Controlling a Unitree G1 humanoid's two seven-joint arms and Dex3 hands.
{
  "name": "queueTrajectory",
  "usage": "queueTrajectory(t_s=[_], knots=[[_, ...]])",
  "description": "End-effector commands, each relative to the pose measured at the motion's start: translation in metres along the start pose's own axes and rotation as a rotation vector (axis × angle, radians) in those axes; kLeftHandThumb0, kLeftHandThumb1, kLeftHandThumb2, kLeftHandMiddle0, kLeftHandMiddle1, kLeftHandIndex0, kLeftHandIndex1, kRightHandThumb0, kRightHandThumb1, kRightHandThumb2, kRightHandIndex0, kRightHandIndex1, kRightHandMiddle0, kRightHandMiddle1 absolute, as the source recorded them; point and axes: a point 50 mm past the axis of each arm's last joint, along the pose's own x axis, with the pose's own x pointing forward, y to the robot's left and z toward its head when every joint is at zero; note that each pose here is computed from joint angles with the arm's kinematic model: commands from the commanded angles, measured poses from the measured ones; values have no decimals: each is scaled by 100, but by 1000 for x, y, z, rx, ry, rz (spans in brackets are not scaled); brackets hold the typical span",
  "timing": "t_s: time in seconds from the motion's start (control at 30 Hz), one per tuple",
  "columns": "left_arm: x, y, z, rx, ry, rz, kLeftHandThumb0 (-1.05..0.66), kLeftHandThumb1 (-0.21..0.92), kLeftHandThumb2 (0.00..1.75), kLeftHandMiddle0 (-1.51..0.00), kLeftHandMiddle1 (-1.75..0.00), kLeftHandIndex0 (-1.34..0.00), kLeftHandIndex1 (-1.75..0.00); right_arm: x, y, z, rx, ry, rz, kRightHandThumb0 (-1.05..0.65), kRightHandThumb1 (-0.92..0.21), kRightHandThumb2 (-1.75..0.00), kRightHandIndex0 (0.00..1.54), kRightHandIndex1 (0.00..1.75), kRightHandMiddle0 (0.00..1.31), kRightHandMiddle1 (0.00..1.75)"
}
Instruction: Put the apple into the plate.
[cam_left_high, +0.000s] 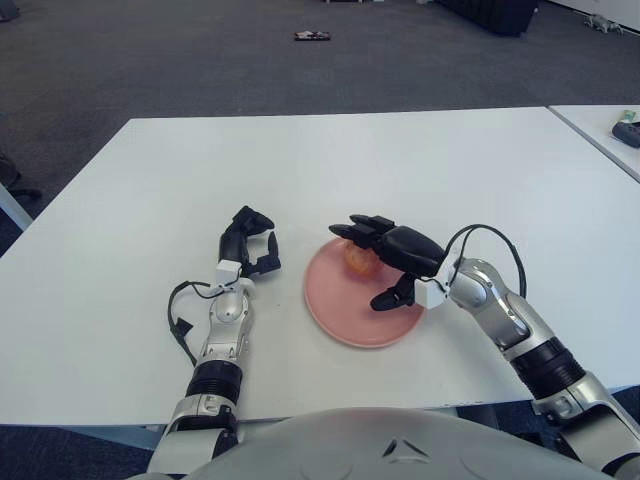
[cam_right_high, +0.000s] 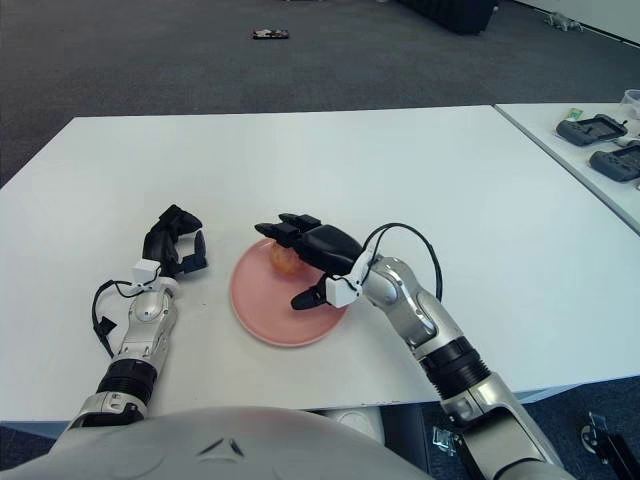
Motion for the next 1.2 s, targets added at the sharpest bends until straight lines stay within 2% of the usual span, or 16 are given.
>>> queueTrajectory(t_s=[0.0,0.17,0.33,0.5,0.7,0.77,0.8,0.83,0.9,0.93,0.97,1.07,1.17], knots=[[-20,5,-29,20,155,10,-51,25,142,-130,-175,-67,-175,-3,-3,0,-1,5,-35,-79,-53,-86,0,0,0,0],[-20,5,-29,21,159,10,-51,24,142,-131,-175,-67,-175,-5,-6,-1,31,5,-77,-89,-61,-75,0,0,0,0],[-20,6,-29,24,158,9,-52,23,144,-132,-175,-69,-175,-11,-23,-4,93,33,-128,-94,-62,-72,0,0,0,0],[-20,6,-29,27,161,7,-52,22,145,-133,-175,-69,-175,-19,-29,-5,209,46,-198,-97,-63,-71,0,0,0,0],[-20,6,-29,24,163,7,-52,22,145,-132,-175,-69,-175,-33,-29,-11,402,86,-416,-98,-69,-73,0,0,0,0],[-20,6,-29,24,162,8,-52,22,145,-132,-175,-69,-175,-36,-28,-14,474,81,-556,-96,-71,-74,0,0,1,0],[-20,6,-29,24,161,11,-52,22,145,-132,-175,-69,-175,-35,-28,-13,508,75,-625,-94,-71,-75,0,10,0,13],[-20,6,-29,24,159,15,-52,22,146,-133,-175,-70,-175,-36,-28,-14,539,68,-702,-90,-72,-76,0,24,0,33],[-20,6,-29,24,157,20,-52,21,146,-133,-175,-70,-175,-36,-28,-14,561,63,-767,-85,-72,-79,0,49,0,65],[-20,5,-29,23,156,23,-53,21,146,-133,-175,-70,-175,-38,-29,-15,583,59,-814,-82,-78,-81,0,60,0,73],[-20,5,-29,20,156,24,-53,21,147,-133,-175,-71,-175,-39,-29,-16,607,56,-866,-80,-76,-84,0,76,0,89],[-20,5,-29,15,157,24,-53,20,147,-133,-175,-71,-175,-45,-28,-19,668,56,-994,-75,-73,-95,2,109,0,119],[-20,6,-29,15,159,20,-53,20,147,-133,-175,-71,-175,-54,-21,-25,726,85,-1100,-70,-73,-101,6,122,0,134]])
